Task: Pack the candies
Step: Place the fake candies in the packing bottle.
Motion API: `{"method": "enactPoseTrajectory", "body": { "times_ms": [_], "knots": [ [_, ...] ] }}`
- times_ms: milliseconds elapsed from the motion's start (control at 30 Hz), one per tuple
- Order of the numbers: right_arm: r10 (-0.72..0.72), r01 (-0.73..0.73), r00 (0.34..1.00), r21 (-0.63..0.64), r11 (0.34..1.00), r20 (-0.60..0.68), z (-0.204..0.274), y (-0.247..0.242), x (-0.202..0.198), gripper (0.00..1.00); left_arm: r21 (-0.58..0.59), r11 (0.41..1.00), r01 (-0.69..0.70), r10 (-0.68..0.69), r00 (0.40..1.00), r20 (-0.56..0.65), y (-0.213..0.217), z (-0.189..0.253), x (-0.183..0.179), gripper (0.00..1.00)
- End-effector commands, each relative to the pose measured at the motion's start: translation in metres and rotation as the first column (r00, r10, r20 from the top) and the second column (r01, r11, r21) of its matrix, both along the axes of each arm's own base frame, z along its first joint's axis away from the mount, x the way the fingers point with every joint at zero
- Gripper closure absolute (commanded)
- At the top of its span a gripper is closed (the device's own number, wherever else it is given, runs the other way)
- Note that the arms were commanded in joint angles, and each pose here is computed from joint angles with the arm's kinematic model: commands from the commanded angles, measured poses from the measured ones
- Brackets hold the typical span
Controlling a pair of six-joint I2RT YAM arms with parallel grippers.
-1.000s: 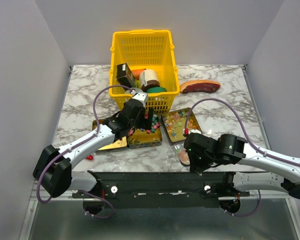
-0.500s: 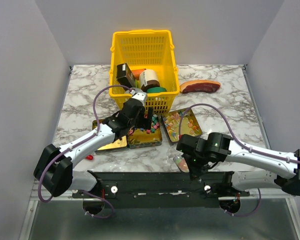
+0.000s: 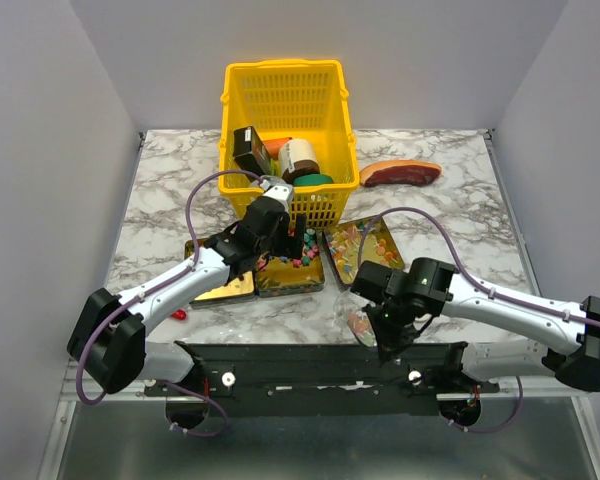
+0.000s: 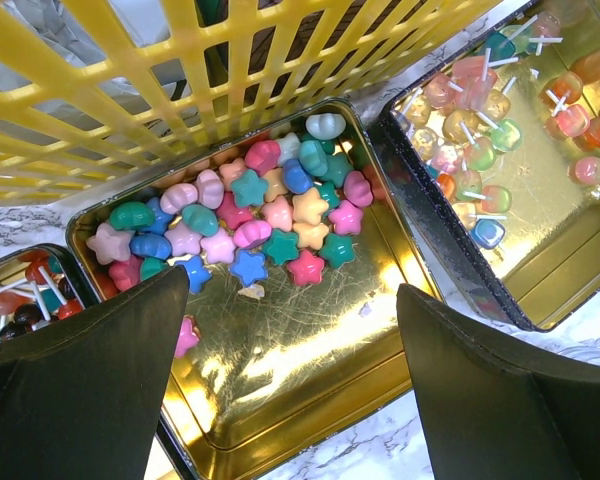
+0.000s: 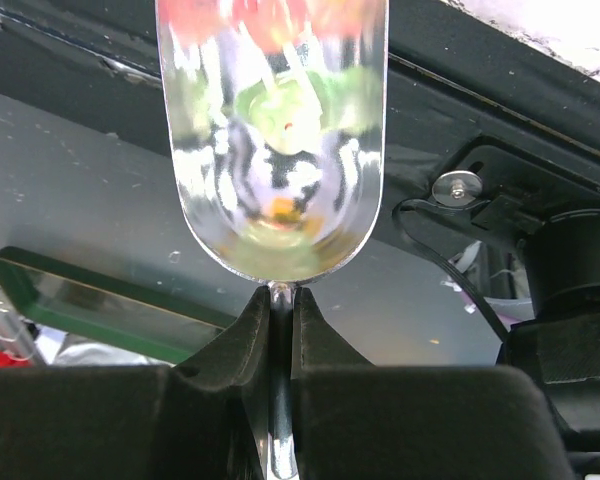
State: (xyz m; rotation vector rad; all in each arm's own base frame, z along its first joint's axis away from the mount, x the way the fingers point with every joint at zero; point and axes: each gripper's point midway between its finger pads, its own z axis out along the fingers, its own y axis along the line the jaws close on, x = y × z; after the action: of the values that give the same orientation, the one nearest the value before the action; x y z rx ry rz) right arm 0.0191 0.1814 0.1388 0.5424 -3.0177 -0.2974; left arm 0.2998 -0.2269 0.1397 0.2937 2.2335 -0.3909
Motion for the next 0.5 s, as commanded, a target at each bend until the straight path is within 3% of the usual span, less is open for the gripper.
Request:
{"method": "enactPoseTrajectory", "body": {
  "times_ms": [0, 467],
  "knots": [
    [-0.007, 0.008, 0.999, 0.028, 1.000, -0.032, 0.010, 0.004, 0.002, 0.99, -0.022, 1.000, 0.002, -0.001, 1.000, 0.004, -0.002, 0.003, 0.002, 0.01],
    [-0.029, 0.043, 0.988, 0.094, 0.995, -0.150, 0.020, 0.006, -0.004, 0.99, -0.049, 0.999, 0.008, -0.008, 1.000, -0.002, -0.006, 0.004, 0.000, 0.01]
  ]
}}
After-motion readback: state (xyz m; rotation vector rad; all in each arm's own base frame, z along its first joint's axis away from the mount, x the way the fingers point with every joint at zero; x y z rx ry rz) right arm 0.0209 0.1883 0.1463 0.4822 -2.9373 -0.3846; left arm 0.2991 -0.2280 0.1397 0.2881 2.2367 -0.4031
